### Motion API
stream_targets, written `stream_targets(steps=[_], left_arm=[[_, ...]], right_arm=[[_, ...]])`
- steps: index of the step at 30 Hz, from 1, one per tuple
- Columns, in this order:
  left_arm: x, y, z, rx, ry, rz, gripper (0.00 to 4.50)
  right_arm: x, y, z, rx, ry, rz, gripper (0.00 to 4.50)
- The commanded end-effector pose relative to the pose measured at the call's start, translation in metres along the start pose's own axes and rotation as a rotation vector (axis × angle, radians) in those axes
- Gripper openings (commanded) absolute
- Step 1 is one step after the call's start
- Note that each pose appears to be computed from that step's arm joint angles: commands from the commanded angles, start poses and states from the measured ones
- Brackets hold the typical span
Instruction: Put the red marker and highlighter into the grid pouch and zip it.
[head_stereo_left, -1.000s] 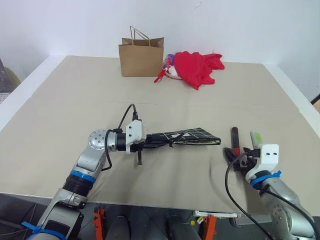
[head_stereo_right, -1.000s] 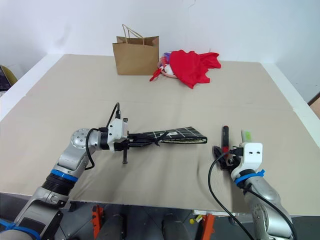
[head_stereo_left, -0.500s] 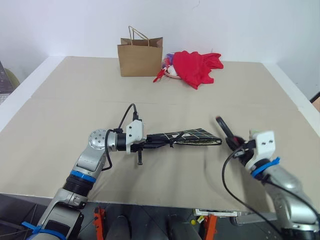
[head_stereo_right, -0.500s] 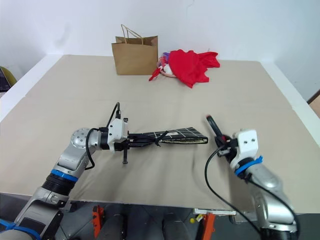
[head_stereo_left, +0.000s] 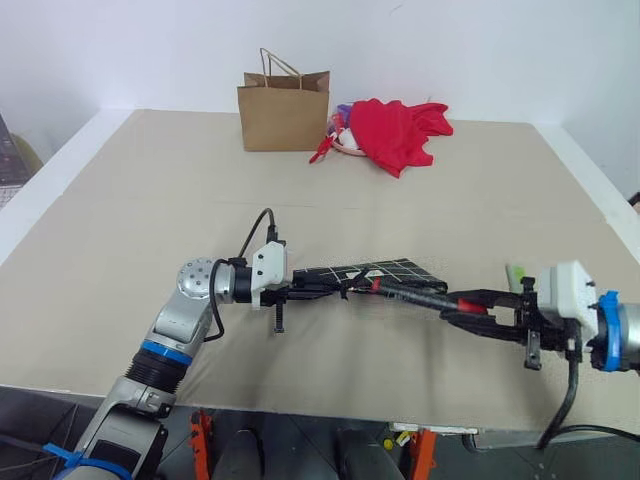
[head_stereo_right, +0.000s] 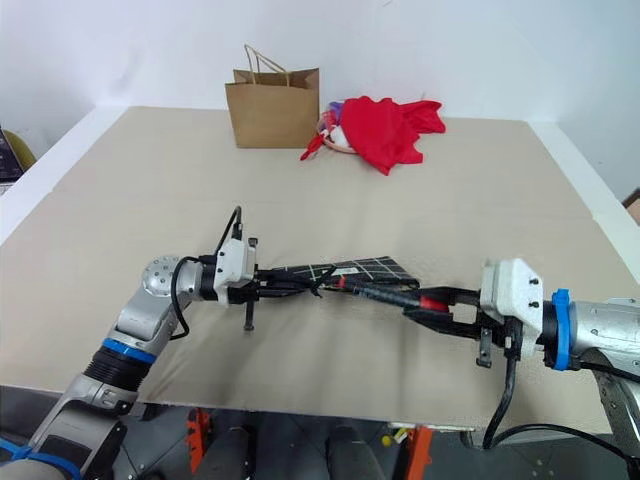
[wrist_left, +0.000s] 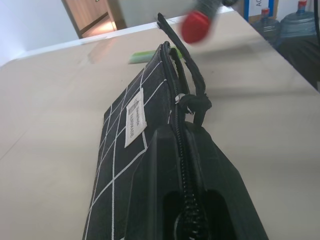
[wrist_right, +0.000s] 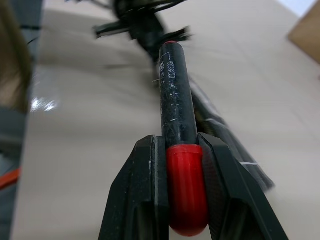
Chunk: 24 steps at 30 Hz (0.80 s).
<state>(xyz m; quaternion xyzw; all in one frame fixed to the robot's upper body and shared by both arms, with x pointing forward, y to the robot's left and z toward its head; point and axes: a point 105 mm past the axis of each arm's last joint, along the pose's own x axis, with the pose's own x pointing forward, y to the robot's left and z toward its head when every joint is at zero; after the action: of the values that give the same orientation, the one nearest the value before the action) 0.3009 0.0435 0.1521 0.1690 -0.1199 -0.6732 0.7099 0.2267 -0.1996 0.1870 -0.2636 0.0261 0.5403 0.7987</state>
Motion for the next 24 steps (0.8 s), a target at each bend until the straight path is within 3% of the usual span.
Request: stream_targets(steps=[1, 12, 20, 24], left_arm=[[0.001, 0.000, 0.013, 0.043, -0.034, 0.001, 0.00], [0.003, -0.005, 0.016, 0.049, -0.040, -0.001, 0.00], [0.005, -0.008, 0.017, 0.050, -0.046, -0.011, 0.00], [0.008, -0.009, 0.018, 0.050, -0.053, -0.015, 0.00]], right_arm=[[-0.007, -0.004, -0.008, -0.047, 0.065, 0.002, 0.57], [-0.017, -0.014, -0.025, -0.021, 0.121, -0.042, 0.57], [-0.009, -0.020, -0.021, -0.012, 0.111, -0.041, 0.57], [0.010, -0.020, -0.017, -0.035, 0.096, -0.001, 0.57]])
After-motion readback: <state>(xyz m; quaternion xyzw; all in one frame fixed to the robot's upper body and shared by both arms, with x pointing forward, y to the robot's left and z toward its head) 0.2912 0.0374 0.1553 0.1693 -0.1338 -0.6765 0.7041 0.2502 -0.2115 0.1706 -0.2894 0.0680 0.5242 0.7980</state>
